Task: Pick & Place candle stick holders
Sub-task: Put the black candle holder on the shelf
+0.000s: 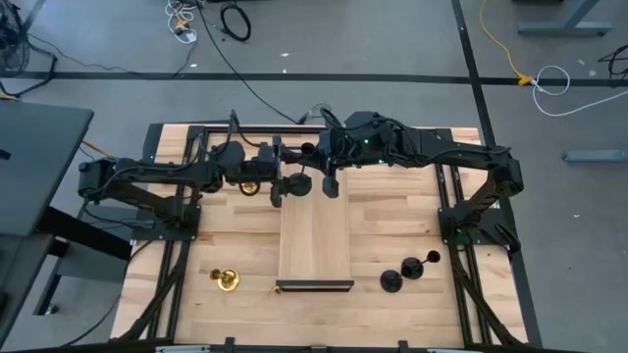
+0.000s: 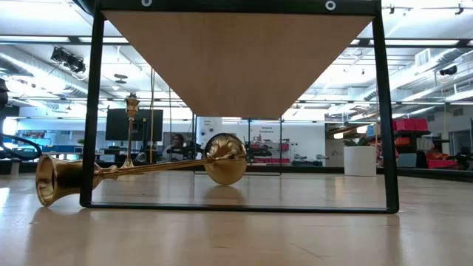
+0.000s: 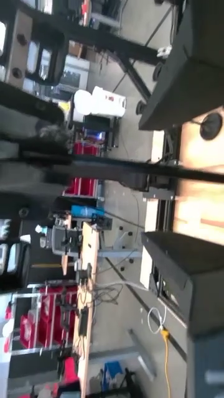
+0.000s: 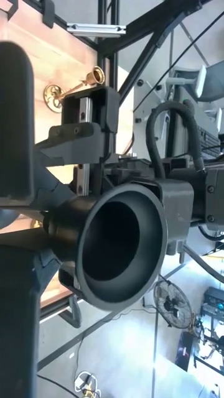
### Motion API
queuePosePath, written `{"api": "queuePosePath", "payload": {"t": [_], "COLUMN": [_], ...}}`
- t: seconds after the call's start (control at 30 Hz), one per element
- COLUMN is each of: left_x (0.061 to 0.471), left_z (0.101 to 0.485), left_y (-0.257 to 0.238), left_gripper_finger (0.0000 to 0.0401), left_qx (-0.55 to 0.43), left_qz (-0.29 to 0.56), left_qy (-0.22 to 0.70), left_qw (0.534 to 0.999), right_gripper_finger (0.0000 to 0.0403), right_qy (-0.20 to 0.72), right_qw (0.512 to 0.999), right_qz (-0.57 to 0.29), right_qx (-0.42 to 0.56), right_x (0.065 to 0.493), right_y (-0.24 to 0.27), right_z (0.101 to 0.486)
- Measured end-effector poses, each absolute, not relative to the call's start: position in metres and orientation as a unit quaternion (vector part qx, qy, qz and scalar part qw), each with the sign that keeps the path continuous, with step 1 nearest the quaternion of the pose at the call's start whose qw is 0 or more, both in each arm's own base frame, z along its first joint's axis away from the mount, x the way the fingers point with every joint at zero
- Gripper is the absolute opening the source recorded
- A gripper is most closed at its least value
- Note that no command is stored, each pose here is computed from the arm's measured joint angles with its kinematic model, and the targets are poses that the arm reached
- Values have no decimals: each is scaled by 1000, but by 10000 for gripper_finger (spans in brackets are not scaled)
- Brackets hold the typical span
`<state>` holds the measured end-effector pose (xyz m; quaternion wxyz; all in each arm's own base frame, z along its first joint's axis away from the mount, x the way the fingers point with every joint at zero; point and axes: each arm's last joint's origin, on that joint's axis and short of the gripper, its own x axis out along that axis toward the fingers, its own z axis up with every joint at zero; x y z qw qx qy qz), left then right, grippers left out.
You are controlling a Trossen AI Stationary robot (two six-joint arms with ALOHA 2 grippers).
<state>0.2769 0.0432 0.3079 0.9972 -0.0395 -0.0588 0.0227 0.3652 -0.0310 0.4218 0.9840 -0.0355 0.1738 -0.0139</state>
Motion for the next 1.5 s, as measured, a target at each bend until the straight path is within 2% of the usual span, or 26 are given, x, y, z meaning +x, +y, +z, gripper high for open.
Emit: {"api": "queuePosePath", "payload": {"t": [0.13,0.33,0.37,0.57,0.73,1.13,1.23,1.5], "left_x": [277,277,277,277,277,273,271,265], "left_z": [308,308,308,308,307,303,300,295], "left_y": [43,43,43,43,44,64,72,94], "left_gripper_finger": [176,27,17,12,12,12,12,12], "left_qx": [-41,-33,-29,-23,-27,-30,-32,-33], "left_qz": [15,16,15,20,39,78,93,133], "left_qy": [-60,-58,-58,-57,-52,-33,-15,-2], "left_qw": [997,998,998,998,997,996,995,991], "right_gripper_finger": [25,27,27,33,60,193,214,228], "right_qy": [174,175,175,178,188,272,307,380], "right_qw": [984,984,984,983,981,959,950,924], "right_qz": [-14,-14,-16,-12,-17,-30,-30,-35], "right_qx": [-36,-35,-35,-42,-49,-67,-54,-4], "right_x": [365,365,365,365,364,345,336,318], "right_y": [-31,-31,-31,-31,-32,-31,-30,-27], "right_z": [422,422,422,421,420,413,410,403]}}
